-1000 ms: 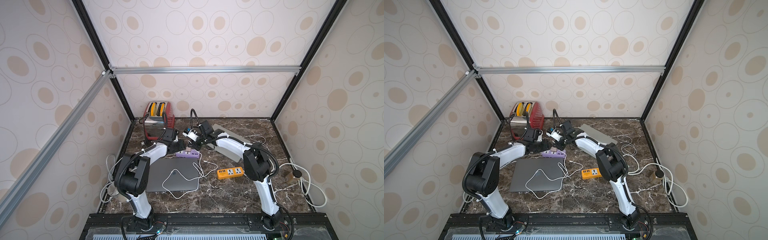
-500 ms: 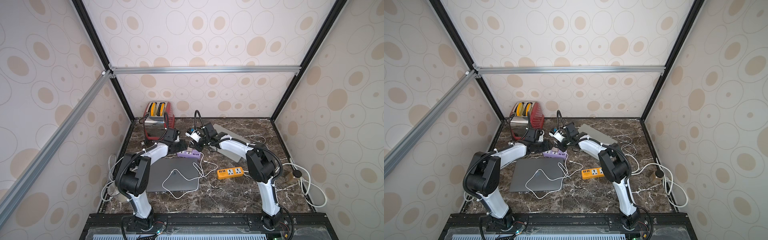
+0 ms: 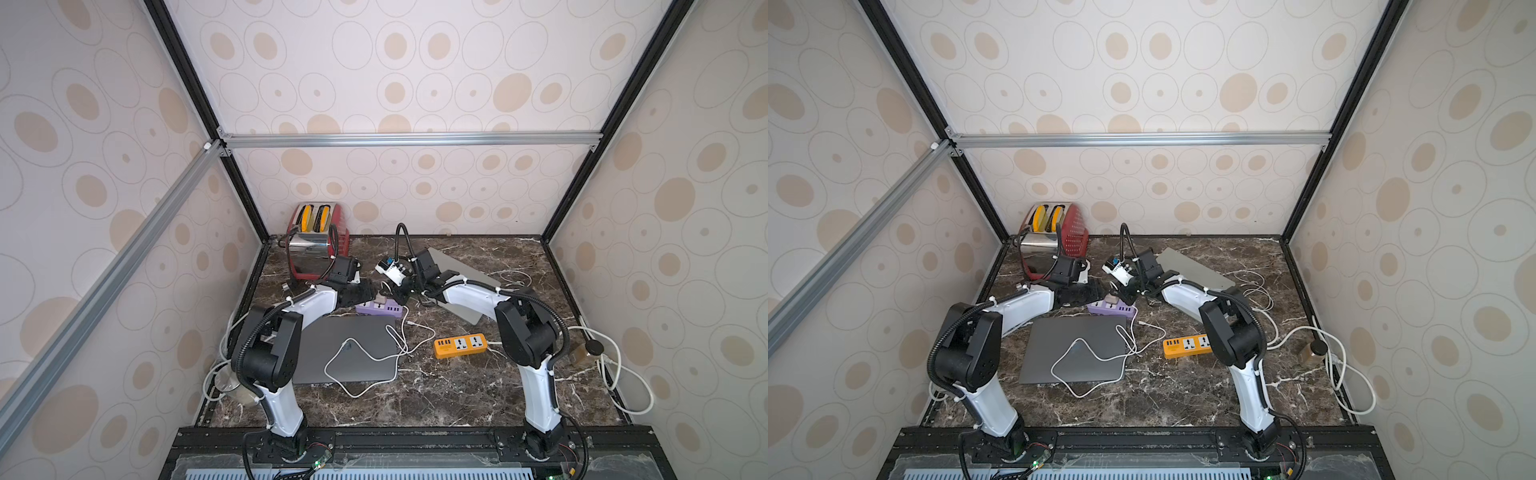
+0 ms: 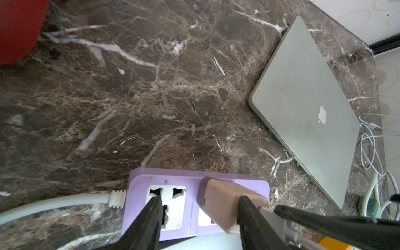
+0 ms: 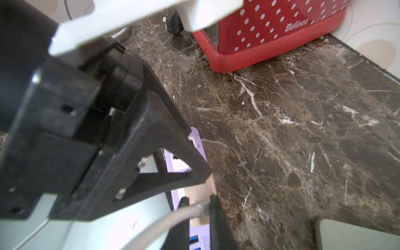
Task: Unplug the laptop charger
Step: Remove the charging cable from the plug.
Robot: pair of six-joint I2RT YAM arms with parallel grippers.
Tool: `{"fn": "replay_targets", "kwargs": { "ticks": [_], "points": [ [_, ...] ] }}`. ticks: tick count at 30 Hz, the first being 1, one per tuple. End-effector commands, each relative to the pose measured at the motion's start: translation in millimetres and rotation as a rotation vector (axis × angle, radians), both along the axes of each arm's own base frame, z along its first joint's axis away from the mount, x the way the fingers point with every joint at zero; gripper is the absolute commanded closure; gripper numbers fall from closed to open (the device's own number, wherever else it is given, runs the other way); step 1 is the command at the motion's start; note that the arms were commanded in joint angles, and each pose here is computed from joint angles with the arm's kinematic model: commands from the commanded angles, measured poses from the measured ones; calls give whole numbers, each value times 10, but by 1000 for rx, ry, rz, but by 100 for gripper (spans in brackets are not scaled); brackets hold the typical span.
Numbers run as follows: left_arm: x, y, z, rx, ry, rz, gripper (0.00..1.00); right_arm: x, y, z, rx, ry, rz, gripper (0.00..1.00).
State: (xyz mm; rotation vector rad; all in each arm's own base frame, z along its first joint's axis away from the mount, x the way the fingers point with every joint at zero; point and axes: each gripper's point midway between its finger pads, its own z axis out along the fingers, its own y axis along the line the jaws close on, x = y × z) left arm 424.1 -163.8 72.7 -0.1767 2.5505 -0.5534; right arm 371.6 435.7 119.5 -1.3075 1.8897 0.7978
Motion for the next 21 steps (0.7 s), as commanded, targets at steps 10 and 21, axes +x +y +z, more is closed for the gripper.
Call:
{"fn": "replay_targets", "kwargs": {
  "ticks": [10,21],
  "points": [
    [-706,586,-966,275,353,72,43,-279,197,1145,219,-146,118,98],
    [-706,588,-979,277,356,73,43,-211,227,1125,154,-189,100,98]
  ]
}}
